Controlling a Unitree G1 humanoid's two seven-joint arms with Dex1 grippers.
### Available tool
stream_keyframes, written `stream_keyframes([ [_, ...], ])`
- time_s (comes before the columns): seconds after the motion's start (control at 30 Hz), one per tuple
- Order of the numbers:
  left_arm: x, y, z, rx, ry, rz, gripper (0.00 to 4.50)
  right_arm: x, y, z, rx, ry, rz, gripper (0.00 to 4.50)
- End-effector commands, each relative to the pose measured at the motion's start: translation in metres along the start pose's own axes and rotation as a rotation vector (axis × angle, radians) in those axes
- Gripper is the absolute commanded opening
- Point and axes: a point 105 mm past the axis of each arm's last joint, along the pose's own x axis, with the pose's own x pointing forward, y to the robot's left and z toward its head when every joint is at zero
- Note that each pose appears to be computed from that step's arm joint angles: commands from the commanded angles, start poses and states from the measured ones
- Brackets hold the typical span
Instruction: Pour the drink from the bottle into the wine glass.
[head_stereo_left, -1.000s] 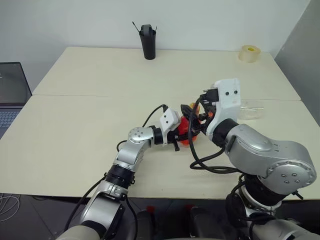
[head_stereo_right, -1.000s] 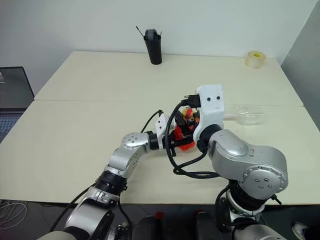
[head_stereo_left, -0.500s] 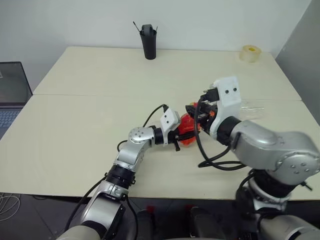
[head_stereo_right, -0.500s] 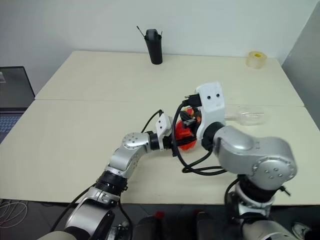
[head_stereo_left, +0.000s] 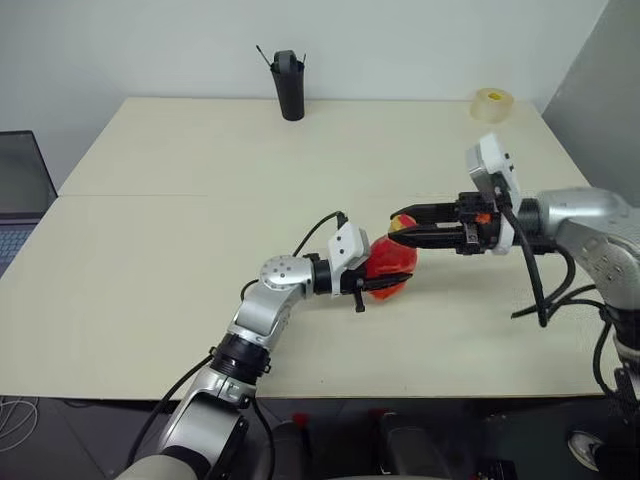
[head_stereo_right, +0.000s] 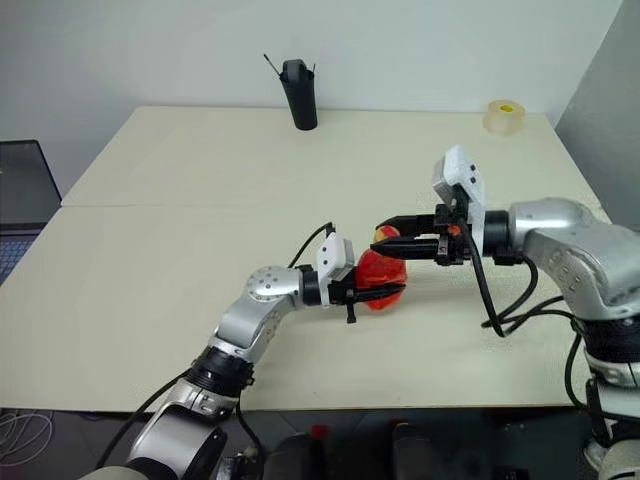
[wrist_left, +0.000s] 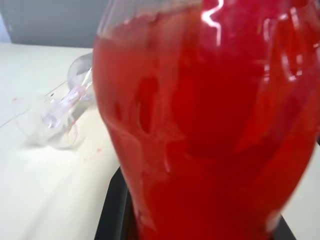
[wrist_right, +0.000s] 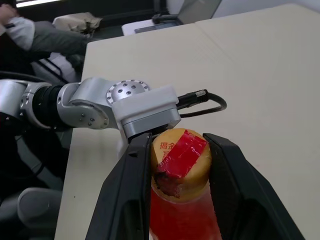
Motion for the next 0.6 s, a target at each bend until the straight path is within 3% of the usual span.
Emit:
stream_keyframes([
  [0.03,-0.003,0.000,0.020,0.026,-0.069,0.004,0.93,0.002,0.007,0.007,-0.067,0.016,0.065,1.24],
  [0.17,-0.004,0.000,0.020,0.020,-0.067,0.010,0.93,0.001,0.005,0.009,-0.045,0.024,0.045,1.24],
  [0.47,-0.003,0.001,0.017,0.004,-0.066,0.009,0.92,-0.015,0.021,0.030,-0.065,-0.054,-0.065,4.41],
  [0.6,-0.005,0.003,0.017,0.007,-0.067,0.013,0.92,-0.025,0.025,0.033,-0.071,-0.069,-0.218,4.50],
])
